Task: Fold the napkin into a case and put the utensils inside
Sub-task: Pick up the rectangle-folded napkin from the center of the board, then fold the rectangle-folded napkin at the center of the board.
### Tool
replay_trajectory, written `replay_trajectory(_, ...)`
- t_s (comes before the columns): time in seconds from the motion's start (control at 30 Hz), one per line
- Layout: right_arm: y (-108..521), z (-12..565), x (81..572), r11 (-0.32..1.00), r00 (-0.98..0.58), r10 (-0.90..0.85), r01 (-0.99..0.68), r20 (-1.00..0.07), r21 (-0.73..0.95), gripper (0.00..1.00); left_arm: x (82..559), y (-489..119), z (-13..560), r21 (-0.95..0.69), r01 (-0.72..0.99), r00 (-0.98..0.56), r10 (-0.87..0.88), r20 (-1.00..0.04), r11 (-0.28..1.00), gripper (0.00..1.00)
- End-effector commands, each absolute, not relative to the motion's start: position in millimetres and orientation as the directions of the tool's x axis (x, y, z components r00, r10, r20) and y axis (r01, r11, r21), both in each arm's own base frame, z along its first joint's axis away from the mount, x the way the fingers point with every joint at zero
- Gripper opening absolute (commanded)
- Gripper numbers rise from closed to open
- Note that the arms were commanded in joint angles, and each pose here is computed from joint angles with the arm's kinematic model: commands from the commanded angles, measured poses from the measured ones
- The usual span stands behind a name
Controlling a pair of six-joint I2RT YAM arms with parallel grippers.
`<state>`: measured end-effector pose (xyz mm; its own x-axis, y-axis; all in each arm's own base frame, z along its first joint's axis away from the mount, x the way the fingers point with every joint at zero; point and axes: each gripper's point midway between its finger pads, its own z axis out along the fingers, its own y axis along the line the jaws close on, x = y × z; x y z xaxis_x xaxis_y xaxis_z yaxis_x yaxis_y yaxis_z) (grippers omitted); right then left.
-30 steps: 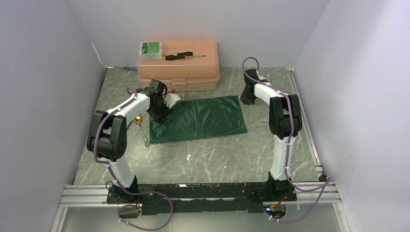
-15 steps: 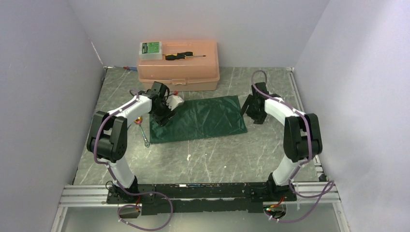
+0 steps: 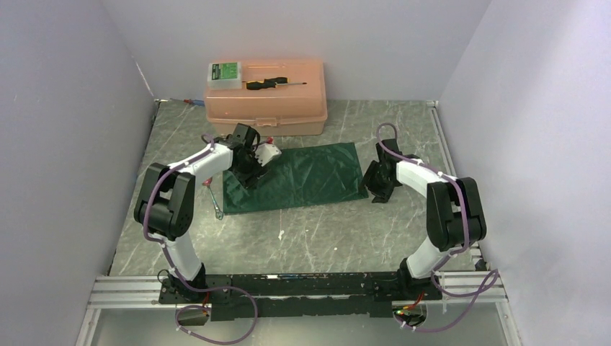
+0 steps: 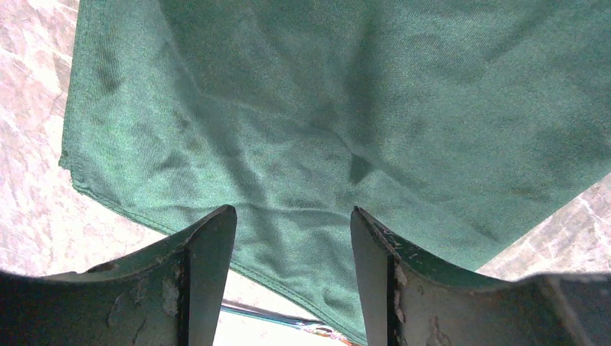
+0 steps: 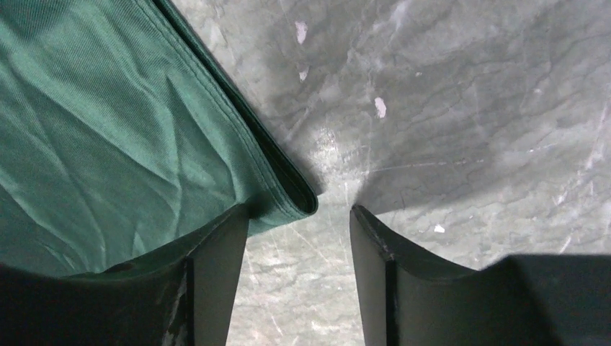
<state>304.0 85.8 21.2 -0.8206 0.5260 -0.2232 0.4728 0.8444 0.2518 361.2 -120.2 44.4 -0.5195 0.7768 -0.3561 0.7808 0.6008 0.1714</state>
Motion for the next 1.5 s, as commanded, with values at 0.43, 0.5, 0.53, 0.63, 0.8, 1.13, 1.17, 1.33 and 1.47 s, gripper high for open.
replay_trajectory(0.43,86,31,322,0.806,-0.762,0.585,0.508,-0.278,0.304,0.00,372,-87,104,0.181,0.725,-0.557,0.720,-0.414,0.665,0.73)
replay_trajectory(0.5,84,33,321,0.804,-0.754,0.590,0.514,-0.289,0.298,0.00,369,-72,98,0.197,0.716,-0.571,0.724,-0.387,0.670,0.71)
replay_trajectory(0.53,82,33,320,0.804,-0.752,0.590,0.516,-0.294,0.295,0.00,365,-66,95,0.197,0.716,-0.576,0.726,-0.375,0.670,0.71)
replay_trajectory(0.63,73,34,317,0.806,-0.740,0.592,0.534,-0.318,0.257,0.00,353,-57,85,0.199,0.726,-0.577,0.740,-0.345,0.658,0.69)
replay_trajectory(0.8,62,41,313,0.807,-0.725,0.589,0.548,-0.356,0.218,0.00,339,-51,73,0.190,0.744,-0.569,0.756,-0.323,0.641,0.68)
replay_trajectory(1.13,50,30,299,0.814,-0.742,0.573,0.564,-0.349,0.136,0.00,342,-62,59,0.136,0.746,-0.578,0.735,-0.354,0.652,0.66)
replay_trajectory(1.17,51,32,300,0.820,-0.745,0.565,0.556,-0.355,0.136,0.00,344,-62,57,0.139,0.746,-0.578,0.736,-0.353,0.652,0.66)
replay_trajectory(1.33,88,57,318,0.899,-0.795,0.435,0.408,-0.423,0.158,0.00,355,-58,43,0.163,0.736,-0.583,0.737,-0.343,0.657,0.63)
replay_trajectory(1.47,141,79,334,0.958,-0.833,0.288,0.245,-0.473,0.151,0.00,358,-56,32,0.177,0.720,-0.595,0.728,-0.341,0.672,0.60)
